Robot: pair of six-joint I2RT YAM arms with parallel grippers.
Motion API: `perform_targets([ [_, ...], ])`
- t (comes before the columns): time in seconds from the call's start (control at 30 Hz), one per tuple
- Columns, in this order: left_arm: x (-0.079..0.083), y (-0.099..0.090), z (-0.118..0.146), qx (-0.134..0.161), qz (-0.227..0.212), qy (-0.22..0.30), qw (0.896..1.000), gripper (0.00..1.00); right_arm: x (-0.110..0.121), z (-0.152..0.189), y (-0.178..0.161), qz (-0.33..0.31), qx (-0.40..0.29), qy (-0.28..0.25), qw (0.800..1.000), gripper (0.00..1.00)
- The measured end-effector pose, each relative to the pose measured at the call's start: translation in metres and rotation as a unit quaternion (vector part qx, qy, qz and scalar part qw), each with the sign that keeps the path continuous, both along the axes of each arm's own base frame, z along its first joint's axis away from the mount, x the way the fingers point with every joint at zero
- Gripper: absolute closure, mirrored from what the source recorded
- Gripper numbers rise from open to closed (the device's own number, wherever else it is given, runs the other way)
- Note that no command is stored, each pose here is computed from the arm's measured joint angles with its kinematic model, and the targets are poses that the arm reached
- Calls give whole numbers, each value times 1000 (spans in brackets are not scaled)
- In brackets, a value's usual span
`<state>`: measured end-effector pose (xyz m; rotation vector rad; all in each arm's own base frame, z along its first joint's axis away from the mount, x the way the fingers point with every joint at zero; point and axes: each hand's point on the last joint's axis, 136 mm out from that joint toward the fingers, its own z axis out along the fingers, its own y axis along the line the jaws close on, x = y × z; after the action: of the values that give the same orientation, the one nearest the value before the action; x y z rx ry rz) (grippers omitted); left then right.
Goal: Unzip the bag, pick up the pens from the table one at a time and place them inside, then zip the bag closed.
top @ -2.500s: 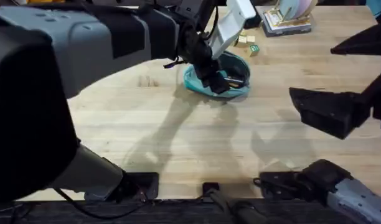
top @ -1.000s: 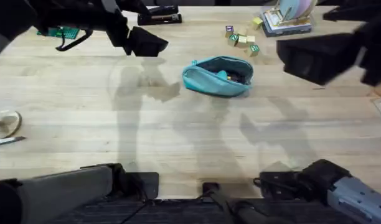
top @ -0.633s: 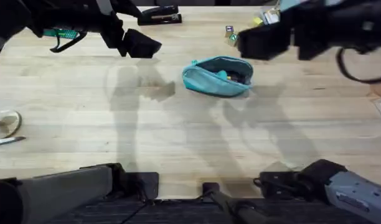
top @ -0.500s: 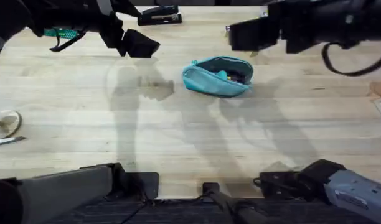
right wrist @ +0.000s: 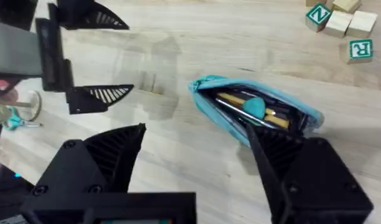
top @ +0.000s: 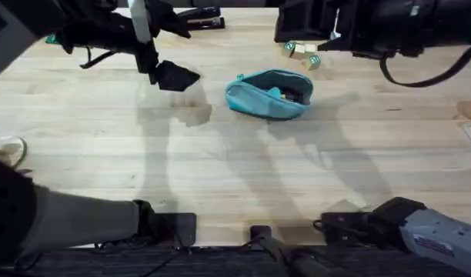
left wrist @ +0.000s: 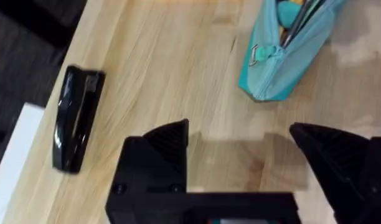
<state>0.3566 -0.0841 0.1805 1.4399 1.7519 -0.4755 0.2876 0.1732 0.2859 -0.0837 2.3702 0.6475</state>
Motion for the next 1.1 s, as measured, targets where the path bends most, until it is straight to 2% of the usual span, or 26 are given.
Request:
perform_targets([
  [0.2, 3, -10, -19, -37, -48, 1, 998, 8, 7, 9, 3, -7, 18, -16, 1000, 4],
  [0.37, 5, -14, -39, -61, -62, 23, 996, 8, 16, 20, 17, 5, 45, -38, 998, 4],
  [0.5, 6, -15, -50, -67, -64, 37, 995, 8, 24, 19, 39, 32, 55, -46, 997, 4],
  [0.8, 6, -16, -50, -73, -67, 37, 994, 7, 37, -25, 84, 93, 24, -24, 995, 4],
  [1.1, 6, -17, -50, -74, -67, 37, 994, 7, 55, -73, 99, 109, -13, 6, 994, 4],
])
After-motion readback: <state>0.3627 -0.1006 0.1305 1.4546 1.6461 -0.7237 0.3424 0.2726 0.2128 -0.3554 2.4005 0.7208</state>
